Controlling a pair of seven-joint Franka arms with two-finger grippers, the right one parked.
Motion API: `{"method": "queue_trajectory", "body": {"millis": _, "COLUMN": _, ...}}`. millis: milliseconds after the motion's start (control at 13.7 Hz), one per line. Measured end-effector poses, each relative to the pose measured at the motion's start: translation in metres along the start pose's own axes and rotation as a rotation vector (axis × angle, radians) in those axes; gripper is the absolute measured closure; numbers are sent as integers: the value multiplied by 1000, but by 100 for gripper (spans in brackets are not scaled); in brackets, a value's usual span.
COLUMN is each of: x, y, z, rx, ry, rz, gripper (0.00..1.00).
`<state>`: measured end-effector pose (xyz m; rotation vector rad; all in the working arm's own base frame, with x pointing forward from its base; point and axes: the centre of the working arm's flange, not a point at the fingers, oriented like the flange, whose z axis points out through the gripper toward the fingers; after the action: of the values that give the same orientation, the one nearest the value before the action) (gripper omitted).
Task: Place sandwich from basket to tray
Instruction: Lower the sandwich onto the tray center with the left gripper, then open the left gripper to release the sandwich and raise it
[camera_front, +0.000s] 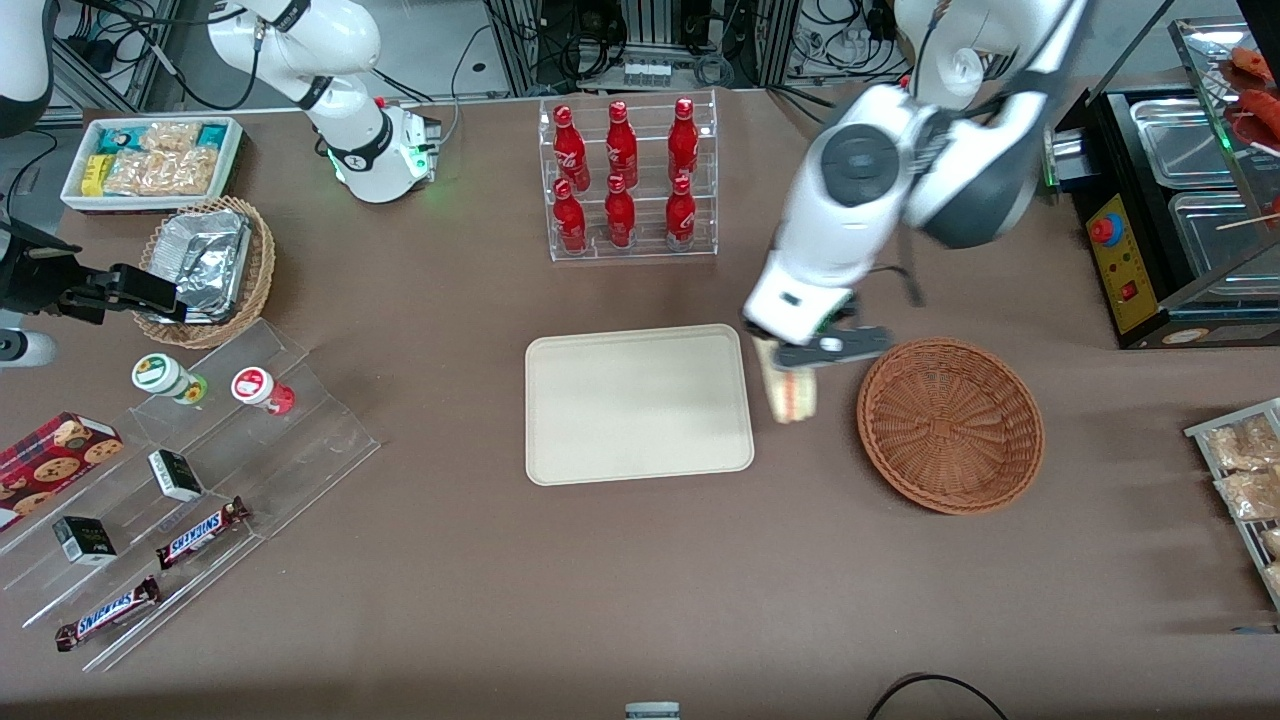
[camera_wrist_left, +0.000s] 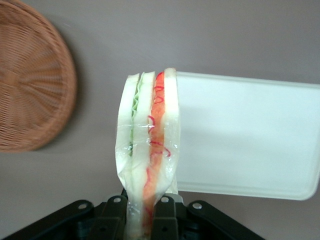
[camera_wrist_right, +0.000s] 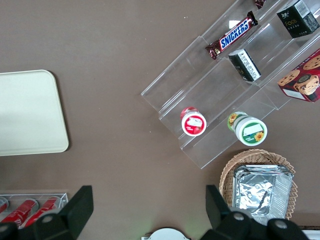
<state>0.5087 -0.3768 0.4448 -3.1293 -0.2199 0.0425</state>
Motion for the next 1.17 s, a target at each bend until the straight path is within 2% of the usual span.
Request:
{"method": "queue_trajectory", "body": {"millis": 439, "x": -23, "y": 98, "z": 78, "rx": 56, "ry": -5, "rz": 67, "gripper": 83}}
{"method": "queue_trajectory", "body": {"millis": 732, "x": -33, "y": 140, "z": 123, "rx": 1, "ry": 5, "rz": 113, "gripper": 83}}
{"method": "queue_trajectory", "body": {"millis": 878, "x": -40, "y": 152, "z": 146, "rx": 7, "ry": 17, "rz": 145, "gripper": 83}}
{"method": "queue_trajectory", "body": {"millis": 1171, "x": -47, "y": 170, "z": 182, "rx": 20, "ry": 7, "rz": 145, "gripper": 83}}
